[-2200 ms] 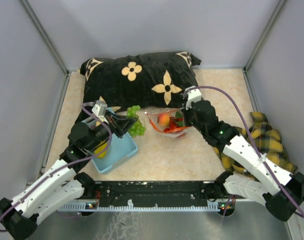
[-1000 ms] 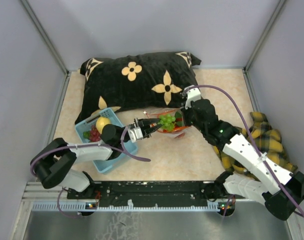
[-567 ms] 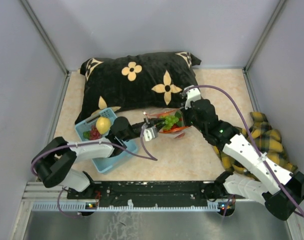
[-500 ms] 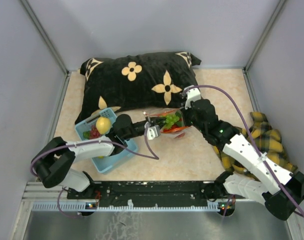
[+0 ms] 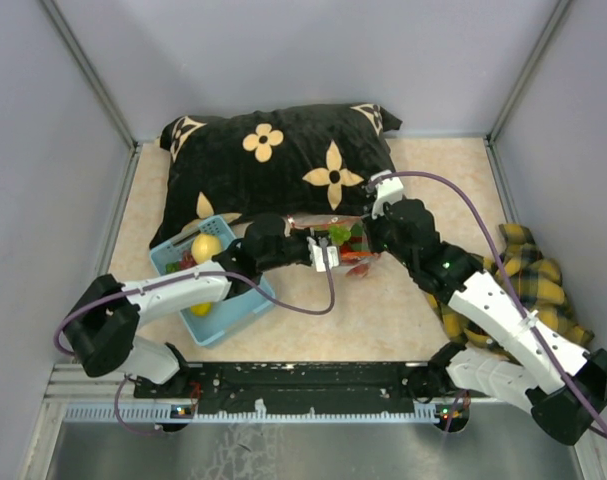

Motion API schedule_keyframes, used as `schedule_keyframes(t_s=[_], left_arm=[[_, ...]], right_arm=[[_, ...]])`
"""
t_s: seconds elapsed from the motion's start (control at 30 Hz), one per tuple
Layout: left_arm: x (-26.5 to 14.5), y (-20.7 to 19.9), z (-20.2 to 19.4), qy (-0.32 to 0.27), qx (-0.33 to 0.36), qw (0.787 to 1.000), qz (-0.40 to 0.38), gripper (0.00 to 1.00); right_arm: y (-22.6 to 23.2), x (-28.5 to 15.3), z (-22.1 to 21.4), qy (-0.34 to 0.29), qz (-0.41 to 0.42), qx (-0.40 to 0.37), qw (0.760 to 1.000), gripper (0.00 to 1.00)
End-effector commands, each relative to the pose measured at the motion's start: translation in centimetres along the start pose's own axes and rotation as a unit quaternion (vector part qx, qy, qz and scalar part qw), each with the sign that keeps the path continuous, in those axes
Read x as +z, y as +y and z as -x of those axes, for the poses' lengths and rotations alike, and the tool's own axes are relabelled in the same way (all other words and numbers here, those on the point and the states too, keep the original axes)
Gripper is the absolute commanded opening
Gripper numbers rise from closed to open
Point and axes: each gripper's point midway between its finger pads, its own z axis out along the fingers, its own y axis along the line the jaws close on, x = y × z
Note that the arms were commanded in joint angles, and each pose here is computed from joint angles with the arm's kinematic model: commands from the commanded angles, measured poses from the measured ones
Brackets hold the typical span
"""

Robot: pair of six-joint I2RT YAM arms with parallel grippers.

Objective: Place the food in the zip-top bag and seal the zipper
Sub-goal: Place the fake fruit in the zipper food storage bag.

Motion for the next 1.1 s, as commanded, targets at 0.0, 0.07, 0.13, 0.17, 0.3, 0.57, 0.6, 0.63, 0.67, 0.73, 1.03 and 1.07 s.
schedule_keyframes(t_s=[0.0, 0.07, 0.13, 0.17, 0.3, 0.57, 0.6, 0.63, 0.67, 0.73, 1.03, 1.07], left_arm=[[-0.3, 1.4, -2.3, 0.086, 0.017, 0.996, 0.011, 0.04], [-0.2, 1.5, -2.7, 0.102, 0.014, 0.995, 0.01, 0.09], [0.2, 1.4, -2.9, 0.104, 0.011, 0.995, 0.005, 0.15], [0.5, 1.3, -3.1, 0.108, 0.009, 0.994, 0.004, 0.18], [1.3, 3.1, -4.1, 0.14, -0.027, 0.988, 0.051, 0.3], [1.6, 3.3, -1.5, 0.107, -0.071, 0.989, 0.071, 0.48], [1.4, 3.2, -1.2, 0.1, -0.078, 0.989, 0.07, 0.5], [1.2, 3.2, -0.7, 0.094, -0.086, 0.989, 0.069, 0.53], [1.0, 3.3, -0.2, 0.088, -0.093, 0.989, 0.067, 0.55], [0.5, 3.4, 0.9, 0.076, -0.107, 0.989, 0.066, 0.56], [-3.5, 3.6, 4.7, 0.031, -0.19, 0.979, 0.071, 0.63], [-3.9, 3.8, 5.0, 0.03, -0.206, 0.975, 0.079, 0.64]], right_arm=[[0.4, -1.4, 4.1, -0.069, 0.01, 0.011, 0.997, 0.0], [0.4, -1.4, 4.1, -0.071, 0.01, 0.011, 0.997, 0.0], [0.5, -1.3, 4.0, -0.071, 0.013, 0.012, 0.997, 0.0], [0.6, -1.3, 4.0, -0.072, 0.016, 0.012, 0.997, 0.0], [1.0, -1.2, 4.0, -0.07, 0.026, 0.015, 0.997, 0.0], [1.0, -1.2, 4.0, -0.073, 0.027, 0.016, 0.997, 0.0], [1.1, -1.2, 3.9, -0.072, 0.028, 0.016, 0.997, 0.0], [1.0, -1.2, 3.9, -0.072, 0.028, 0.016, 0.997, 0.0], [1.0, -1.2, 3.9, -0.072, 0.027, 0.016, 0.997, 0.0], [0.9, -1.3, 3.9, -0.071, 0.025, 0.015, 0.997, 0.0], [0.8, -0.9, 3.8, -0.069, 0.02, 0.017, 0.997, 0.0], [0.8, -0.9, 3.8, -0.069, 0.019, 0.016, 0.997, 0.0]])
